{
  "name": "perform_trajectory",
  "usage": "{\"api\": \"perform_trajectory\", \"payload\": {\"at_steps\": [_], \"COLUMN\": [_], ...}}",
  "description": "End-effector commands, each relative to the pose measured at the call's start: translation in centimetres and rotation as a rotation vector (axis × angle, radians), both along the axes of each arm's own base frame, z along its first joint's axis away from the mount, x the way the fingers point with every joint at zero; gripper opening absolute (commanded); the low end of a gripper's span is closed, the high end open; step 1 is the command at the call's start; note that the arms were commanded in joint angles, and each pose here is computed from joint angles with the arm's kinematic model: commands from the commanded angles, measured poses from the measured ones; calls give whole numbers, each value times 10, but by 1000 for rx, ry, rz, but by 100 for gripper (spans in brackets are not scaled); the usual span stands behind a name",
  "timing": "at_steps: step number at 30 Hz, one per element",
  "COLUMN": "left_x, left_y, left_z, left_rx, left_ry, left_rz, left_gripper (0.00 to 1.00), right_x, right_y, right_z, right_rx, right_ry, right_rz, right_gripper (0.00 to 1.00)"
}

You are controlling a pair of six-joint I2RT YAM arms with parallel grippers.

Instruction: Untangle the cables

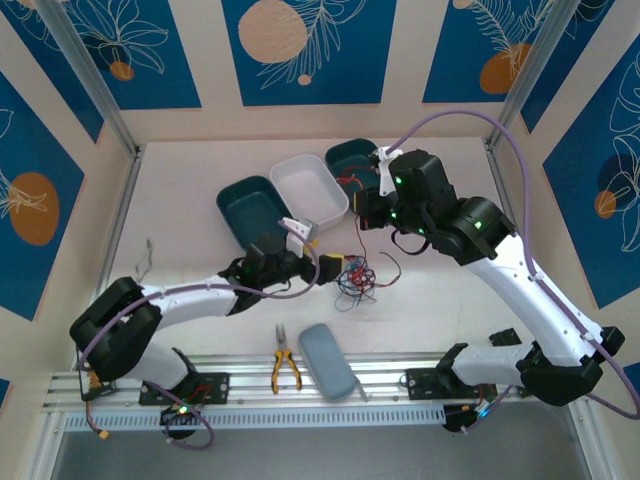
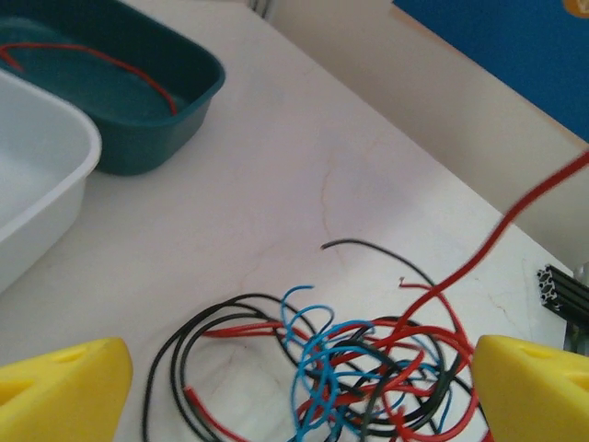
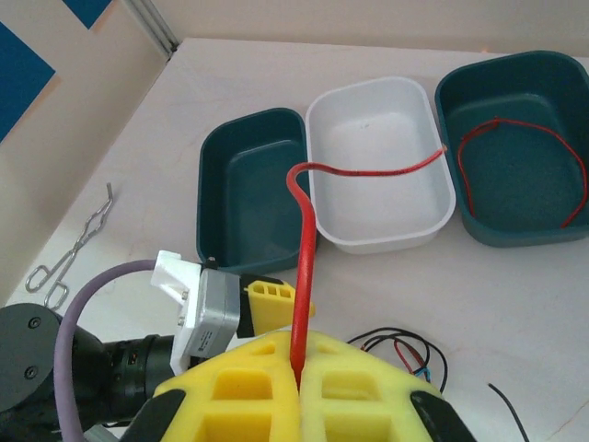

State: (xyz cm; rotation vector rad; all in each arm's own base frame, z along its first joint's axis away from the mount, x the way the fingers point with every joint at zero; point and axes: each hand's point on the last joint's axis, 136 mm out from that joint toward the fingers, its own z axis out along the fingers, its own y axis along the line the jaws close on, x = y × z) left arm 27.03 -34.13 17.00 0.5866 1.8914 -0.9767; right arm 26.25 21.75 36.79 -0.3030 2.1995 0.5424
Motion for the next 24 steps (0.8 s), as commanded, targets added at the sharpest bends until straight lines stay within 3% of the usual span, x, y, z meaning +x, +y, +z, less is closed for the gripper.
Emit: {"api": "perform_trajectory", "payload": {"at_steps": [1, 10, 17, 24], "left_x": [-1, -11, -6, -13], "left_y": [-16, -48, -34, -24], "left_z": [4, -39, -73, -92], "left_rx": [9, 118, 169, 195], "left_ry": [-54, 18, 105, 153], "left_rz": [-37, -128, -40, -30], "left_gripper": [90, 66, 38, 38], "right_x": [1, -4, -3, -1], "right_y": [1, 5, -5, -23], "right_z": [18, 38, 54, 75], "right_rx": [38, 78, 61, 38], "right_ry": [-43, -71, -104, -156], "right_rz": [10, 47, 20, -31], "right_gripper": [0, 0, 0, 0]}}
